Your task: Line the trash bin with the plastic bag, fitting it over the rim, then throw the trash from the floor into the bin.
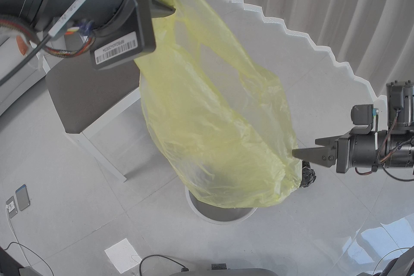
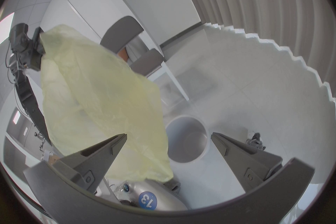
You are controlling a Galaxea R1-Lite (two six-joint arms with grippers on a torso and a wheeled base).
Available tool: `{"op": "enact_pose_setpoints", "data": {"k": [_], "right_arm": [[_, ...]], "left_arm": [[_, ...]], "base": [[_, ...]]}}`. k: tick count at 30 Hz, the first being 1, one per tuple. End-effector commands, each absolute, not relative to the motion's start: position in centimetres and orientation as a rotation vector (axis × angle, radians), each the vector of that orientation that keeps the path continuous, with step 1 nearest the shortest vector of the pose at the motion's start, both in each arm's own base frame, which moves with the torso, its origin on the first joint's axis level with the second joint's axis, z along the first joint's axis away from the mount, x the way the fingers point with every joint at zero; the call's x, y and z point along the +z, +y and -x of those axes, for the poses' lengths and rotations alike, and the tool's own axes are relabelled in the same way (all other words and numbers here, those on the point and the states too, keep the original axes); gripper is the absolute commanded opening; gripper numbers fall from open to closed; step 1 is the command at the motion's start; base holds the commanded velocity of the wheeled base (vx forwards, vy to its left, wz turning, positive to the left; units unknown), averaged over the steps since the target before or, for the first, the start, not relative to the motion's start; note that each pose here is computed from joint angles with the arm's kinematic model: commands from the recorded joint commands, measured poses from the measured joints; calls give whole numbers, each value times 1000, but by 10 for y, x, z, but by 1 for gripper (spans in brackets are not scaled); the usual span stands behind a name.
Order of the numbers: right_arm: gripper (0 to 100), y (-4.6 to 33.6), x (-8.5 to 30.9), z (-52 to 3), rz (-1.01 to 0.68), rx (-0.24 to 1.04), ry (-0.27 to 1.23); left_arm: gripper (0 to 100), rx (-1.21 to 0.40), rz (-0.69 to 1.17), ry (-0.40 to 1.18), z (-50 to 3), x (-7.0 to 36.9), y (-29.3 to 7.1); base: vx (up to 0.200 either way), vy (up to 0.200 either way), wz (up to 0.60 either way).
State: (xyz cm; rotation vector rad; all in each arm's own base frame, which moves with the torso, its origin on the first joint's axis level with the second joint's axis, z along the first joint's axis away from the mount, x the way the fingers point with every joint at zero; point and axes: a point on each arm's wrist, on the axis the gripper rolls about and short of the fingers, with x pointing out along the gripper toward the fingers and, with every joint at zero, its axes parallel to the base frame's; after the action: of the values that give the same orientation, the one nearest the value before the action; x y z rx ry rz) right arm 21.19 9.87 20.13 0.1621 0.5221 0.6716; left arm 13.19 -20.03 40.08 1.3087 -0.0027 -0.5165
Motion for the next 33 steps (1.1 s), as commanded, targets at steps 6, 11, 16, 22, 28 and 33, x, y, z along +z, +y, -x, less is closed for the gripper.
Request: {"op": "enact_pose_setpoints", "data": {"k": [6, 11, 16, 22, 28, 33], "right_arm": [[100, 112, 182, -185, -134, 765, 563], [100, 111, 174, -172, -120, 784, 585], [100, 113, 174, -176, -122, 782, 593], [100, 125, 165, -198, -125, 780, 577], [100, 137, 153, -212, -115, 770, 559], [0, 144, 149, -207, -102, 780, 571]], "left_arm": [[0, -511, -1311, 5, -130, 402, -194], [0, -504, -1306, 5, -130, 404, -191], [0, -502, -1301, 2, -130, 405, -190], [0, -499, -1295, -4, -128, 407, -187], [0, -499, -1295, -4, -128, 407, -187], [0, -499, -1291, -2, -128, 406, -188]], "base": [[0, 0, 0], [0, 0, 0], [0, 0, 0], [0, 0, 0], [0, 0, 0], [0, 0, 0]]}}
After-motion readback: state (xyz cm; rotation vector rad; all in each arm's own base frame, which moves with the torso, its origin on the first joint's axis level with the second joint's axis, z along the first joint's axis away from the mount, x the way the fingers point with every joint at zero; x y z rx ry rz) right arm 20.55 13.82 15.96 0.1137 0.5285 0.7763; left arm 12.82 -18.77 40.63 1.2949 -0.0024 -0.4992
